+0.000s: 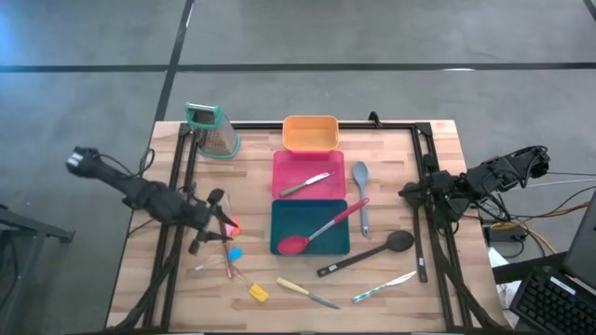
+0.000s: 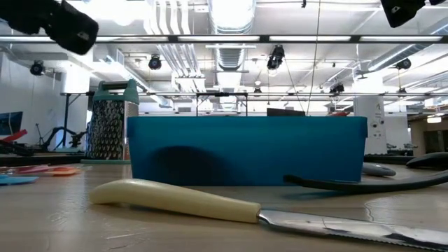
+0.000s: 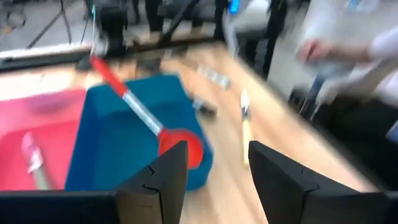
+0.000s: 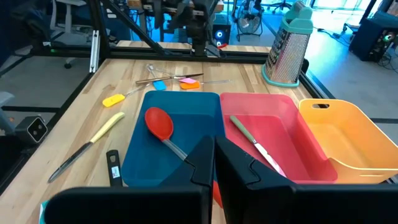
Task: Pick & Place Kitchen Items
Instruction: Put the gold knife into the red bin
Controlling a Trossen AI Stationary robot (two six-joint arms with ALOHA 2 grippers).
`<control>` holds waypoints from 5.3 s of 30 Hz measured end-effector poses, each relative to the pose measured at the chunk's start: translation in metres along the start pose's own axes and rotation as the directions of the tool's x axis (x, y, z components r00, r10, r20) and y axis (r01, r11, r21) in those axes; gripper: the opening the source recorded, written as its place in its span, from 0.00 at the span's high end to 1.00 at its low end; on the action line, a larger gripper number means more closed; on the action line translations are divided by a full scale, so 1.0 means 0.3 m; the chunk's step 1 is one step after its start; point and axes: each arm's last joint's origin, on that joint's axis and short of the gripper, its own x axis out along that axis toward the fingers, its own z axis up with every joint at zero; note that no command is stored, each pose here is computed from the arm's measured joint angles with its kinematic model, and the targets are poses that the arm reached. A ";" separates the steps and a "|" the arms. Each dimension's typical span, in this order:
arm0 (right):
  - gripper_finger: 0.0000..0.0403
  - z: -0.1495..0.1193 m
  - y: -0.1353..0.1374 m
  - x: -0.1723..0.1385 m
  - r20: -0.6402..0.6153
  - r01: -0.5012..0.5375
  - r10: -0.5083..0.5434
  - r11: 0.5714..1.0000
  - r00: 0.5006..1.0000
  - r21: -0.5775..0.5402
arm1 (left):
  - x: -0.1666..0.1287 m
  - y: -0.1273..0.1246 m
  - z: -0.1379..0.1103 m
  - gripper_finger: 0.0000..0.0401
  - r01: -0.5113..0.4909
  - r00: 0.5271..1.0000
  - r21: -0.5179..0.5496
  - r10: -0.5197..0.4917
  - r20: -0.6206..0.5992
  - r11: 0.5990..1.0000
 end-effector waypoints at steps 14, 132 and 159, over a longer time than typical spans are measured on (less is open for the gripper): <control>0.98 0.000 0.001 0.002 -0.003 0.001 -0.001 1.000 1.000 -0.001 | 0.078 -0.140 0.093 0.59 0.009 0.903 0.179 0.068 -0.424 0.984; 0.98 0.000 0.003 0.006 -0.009 0.001 -0.001 1.000 1.000 -0.004 | 0.321 -0.016 0.115 0.89 0.120 0.580 0.332 0.205 -0.788 0.935; 0.98 0.000 0.003 0.006 -0.009 0.001 -0.001 1.000 1.000 -0.004 | 0.357 0.674 0.352 0.89 -0.324 0.895 0.336 0.402 -0.195 0.884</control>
